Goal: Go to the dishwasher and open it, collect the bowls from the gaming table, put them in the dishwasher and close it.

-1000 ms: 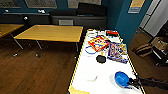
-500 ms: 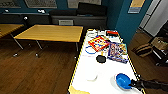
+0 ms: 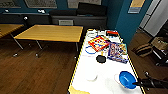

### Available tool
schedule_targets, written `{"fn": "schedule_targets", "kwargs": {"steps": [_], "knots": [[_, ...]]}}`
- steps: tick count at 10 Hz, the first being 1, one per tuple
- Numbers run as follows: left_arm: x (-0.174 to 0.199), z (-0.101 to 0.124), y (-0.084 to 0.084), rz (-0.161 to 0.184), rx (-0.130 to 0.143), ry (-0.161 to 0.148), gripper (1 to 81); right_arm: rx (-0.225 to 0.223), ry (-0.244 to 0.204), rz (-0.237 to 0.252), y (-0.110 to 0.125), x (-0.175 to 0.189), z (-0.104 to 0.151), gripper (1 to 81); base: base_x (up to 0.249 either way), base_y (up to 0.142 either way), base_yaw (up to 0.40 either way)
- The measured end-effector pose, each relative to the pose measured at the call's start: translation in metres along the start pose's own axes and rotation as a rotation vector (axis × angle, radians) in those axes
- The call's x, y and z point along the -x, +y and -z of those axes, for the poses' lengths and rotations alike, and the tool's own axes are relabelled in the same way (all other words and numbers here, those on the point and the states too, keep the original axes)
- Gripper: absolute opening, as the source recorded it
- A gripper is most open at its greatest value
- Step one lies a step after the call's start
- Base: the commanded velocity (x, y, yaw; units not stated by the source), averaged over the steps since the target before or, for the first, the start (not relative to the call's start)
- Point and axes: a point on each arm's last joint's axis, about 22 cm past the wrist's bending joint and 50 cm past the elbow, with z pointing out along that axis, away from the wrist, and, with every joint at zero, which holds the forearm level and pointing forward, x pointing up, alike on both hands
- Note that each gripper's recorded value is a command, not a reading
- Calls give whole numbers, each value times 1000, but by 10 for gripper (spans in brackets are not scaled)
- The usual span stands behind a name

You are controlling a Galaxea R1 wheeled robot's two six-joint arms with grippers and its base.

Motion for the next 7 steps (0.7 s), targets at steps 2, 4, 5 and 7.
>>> {"fn": "schedule_targets", "kwargs": {"steps": [2,4,5,7], "knots": [[-8,2,3,-10,18,57,811,-16,-2,36,3,25,42,10,0,0,0],[0,4,9,-37,38,68,811,-5,-33,37,32,73,60,10,0,0,0],[2,4,12,-42,45,67,811,-17,-35,31,42,94,60,10,0,0,0],[1,5,13,-45,49,71,811,-15,-52,-5,80,151,58,10,0,0,0]]}}
